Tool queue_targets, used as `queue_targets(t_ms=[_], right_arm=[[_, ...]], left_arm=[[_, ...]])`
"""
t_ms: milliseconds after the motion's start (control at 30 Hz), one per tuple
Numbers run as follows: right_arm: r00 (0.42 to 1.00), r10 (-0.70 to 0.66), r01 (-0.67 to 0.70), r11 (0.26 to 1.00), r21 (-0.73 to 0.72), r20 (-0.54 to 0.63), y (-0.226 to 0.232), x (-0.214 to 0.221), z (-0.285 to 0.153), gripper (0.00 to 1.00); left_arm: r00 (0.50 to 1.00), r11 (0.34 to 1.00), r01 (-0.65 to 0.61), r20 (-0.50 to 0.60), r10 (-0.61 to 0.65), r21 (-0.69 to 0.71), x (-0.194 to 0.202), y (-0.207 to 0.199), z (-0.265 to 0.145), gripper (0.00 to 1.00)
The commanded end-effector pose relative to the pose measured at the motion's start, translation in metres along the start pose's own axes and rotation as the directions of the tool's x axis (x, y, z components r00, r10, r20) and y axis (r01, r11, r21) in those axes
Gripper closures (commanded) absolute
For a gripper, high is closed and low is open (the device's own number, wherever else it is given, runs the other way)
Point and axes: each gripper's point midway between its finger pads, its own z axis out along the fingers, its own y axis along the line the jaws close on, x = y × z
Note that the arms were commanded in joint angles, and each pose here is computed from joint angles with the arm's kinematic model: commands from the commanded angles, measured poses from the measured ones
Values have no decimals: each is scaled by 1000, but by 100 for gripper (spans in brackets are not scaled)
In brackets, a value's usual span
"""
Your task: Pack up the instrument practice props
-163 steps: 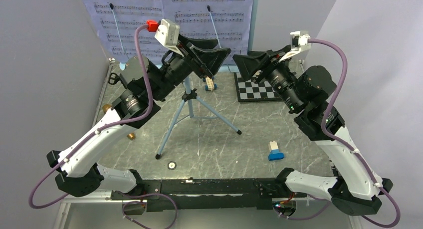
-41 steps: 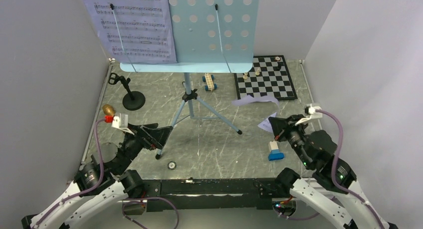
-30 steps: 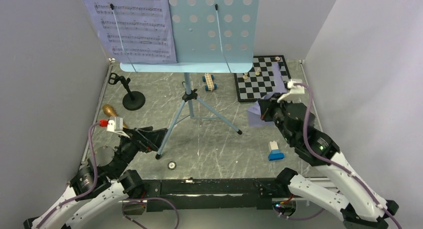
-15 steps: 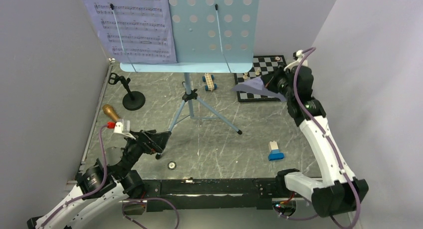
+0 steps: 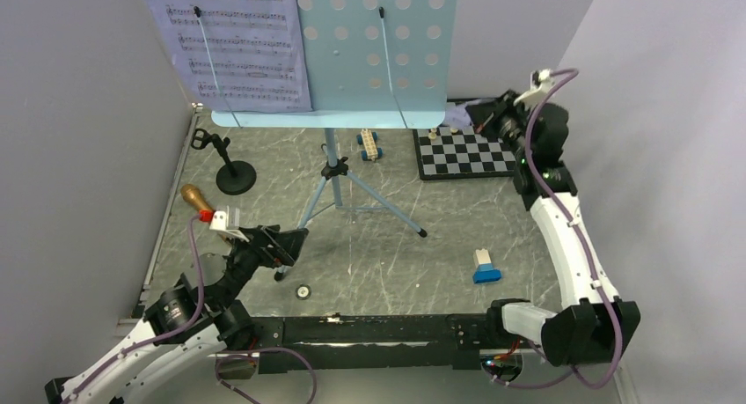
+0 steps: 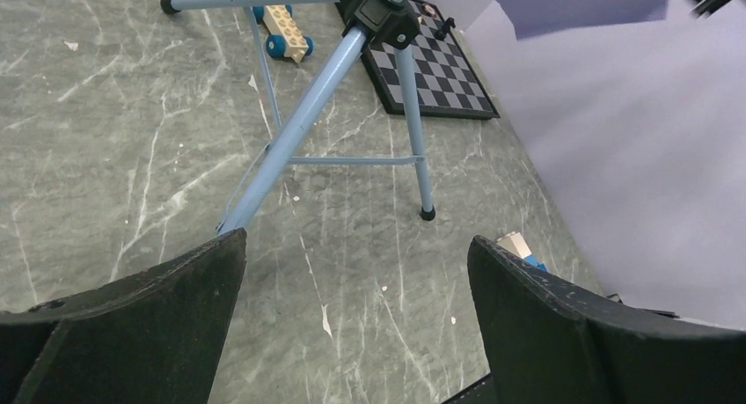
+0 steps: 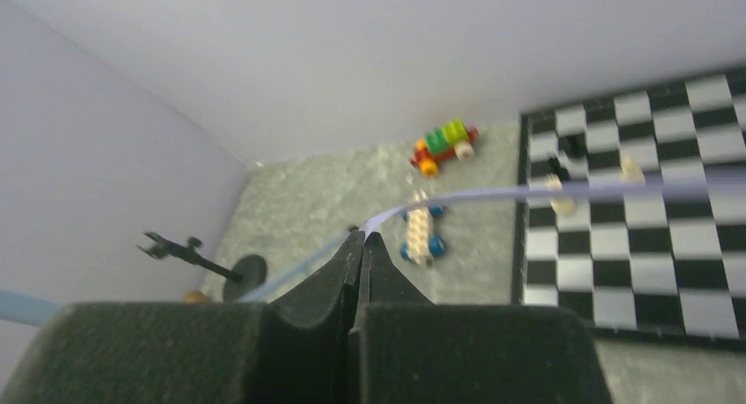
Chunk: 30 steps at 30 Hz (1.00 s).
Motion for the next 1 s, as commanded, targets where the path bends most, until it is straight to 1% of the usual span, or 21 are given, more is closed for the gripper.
queue_targets(t_ms=[0,133,267,433,600,733,767,800,867,933,967], right_arm=[[992,97,-90,992,83,-79,-58,74,-3,100],[973,200,-182,971,156,-111,-95,125,-14,100],[955,265,-232,947,224,-132,-116,158,-23,100],[936,336,-289,905,313,-108,-148,180,-35,100],[931,350,-277,864,421,-106,-178,198,-48,100],[928,357,-267,836,479,-105,-194,203,-56,100],[928,356,-263,833,487,-107,-195,203,-56,95],[929,355,-261,830,493,-107,-195,202,-56,86],[924,368,-273,825,494,-105,-193,198,-56,62],[920,380,-289,826,484,-98,-186,188,-55,47],[920,382,-294,824,485,-92,-183,183,-54,41]], left_arm=[[1000,999,30,-7,-30,24,8,-4,4,1],[998,998,54,-40,-52,44,18,-5,4,1],[995,996,73,-74,-69,42,28,-4,4,1],[992,995,92,-94,-88,41,34,-3,3,1],[991,995,96,-97,-92,33,34,0,0,1],[991,995,95,-96,-92,21,35,4,-2,1],[991,995,94,-97,-92,19,36,4,-3,1],[991,995,94,-97,-92,16,36,5,-3,1],[991,996,92,-98,-91,4,37,8,-4,1],[992,996,87,-95,-89,-20,36,13,-5,1],[992,996,82,-93,-85,-33,36,16,-5,1]])
